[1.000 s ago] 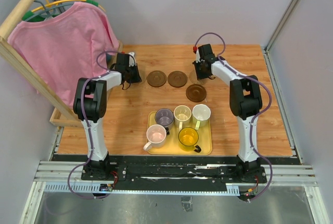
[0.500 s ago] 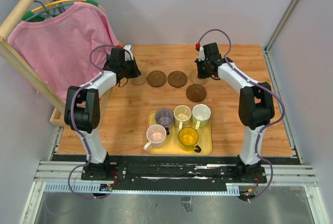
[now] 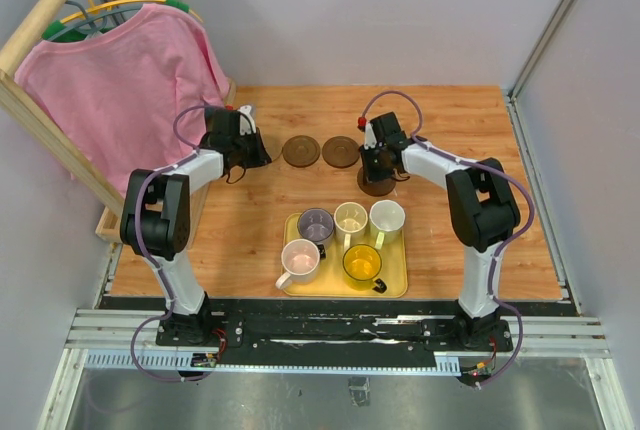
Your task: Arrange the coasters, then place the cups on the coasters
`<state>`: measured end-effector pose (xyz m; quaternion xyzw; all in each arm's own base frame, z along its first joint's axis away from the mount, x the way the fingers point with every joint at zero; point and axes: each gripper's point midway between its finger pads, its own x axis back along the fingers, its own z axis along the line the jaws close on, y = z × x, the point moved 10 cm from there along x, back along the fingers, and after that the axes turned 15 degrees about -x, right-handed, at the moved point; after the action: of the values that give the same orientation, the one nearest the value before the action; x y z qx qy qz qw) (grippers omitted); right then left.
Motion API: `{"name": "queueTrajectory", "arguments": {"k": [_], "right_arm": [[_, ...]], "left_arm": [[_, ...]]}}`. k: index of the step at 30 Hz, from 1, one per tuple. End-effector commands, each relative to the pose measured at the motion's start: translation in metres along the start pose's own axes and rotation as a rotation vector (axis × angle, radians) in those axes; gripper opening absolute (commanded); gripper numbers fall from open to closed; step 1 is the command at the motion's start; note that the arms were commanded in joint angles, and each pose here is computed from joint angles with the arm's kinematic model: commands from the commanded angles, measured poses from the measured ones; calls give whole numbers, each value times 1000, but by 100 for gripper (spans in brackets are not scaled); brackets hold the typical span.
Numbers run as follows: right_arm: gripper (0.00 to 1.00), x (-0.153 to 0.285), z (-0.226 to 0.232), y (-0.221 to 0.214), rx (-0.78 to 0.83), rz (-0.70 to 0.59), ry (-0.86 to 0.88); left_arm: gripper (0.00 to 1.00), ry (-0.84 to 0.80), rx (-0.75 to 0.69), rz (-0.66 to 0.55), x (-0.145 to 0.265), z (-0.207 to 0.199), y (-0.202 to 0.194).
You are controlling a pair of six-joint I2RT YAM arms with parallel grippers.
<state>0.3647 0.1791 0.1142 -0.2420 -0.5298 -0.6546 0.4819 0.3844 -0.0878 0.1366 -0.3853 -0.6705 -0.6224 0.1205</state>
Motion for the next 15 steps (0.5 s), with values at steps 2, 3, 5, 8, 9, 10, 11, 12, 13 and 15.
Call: {"name": "queueTrajectory", "arguments": {"k": [2, 3, 5, 8, 9, 10, 11, 12, 13, 15], "right_arm": [[3, -10, -6, -22, -65, 48, -61], [3, -9, -8, -24, -73, 49, -84], [3, -8, -12, -27, -83, 47, -124], [2, -5, -22, -29, -107, 49, -206], [2, -4, -26, -30, -120, 47, -234], [2, -3, -31, -30, -136, 45, -259], [2, -2, -36, -31, -152, 44, -278], [2, 4, -39, -27, -171, 23, -286], [2, 8, -43, -25, -192, 12, -294], [2, 11, -53, -24, -232, 3, -307]], "left_arm": [[11, -21, -9, -65, 9, -2, 10], [11, -24, -9, -64, 9, -2, 10], [11, -32, -7, -60, 7, -2, 9], [11, -45, -2, -56, 4, -3, 7], [11, -48, -1, -55, 4, -3, 7], [11, -49, 0, -51, 3, -2, 6], [11, -51, -1, -50, 3, -2, 6], [11, -51, -1, -47, 3, -2, 5], [11, -50, -1, -44, 2, -2, 4], [11, -45, -2, -40, 2, -2, 2]]}}
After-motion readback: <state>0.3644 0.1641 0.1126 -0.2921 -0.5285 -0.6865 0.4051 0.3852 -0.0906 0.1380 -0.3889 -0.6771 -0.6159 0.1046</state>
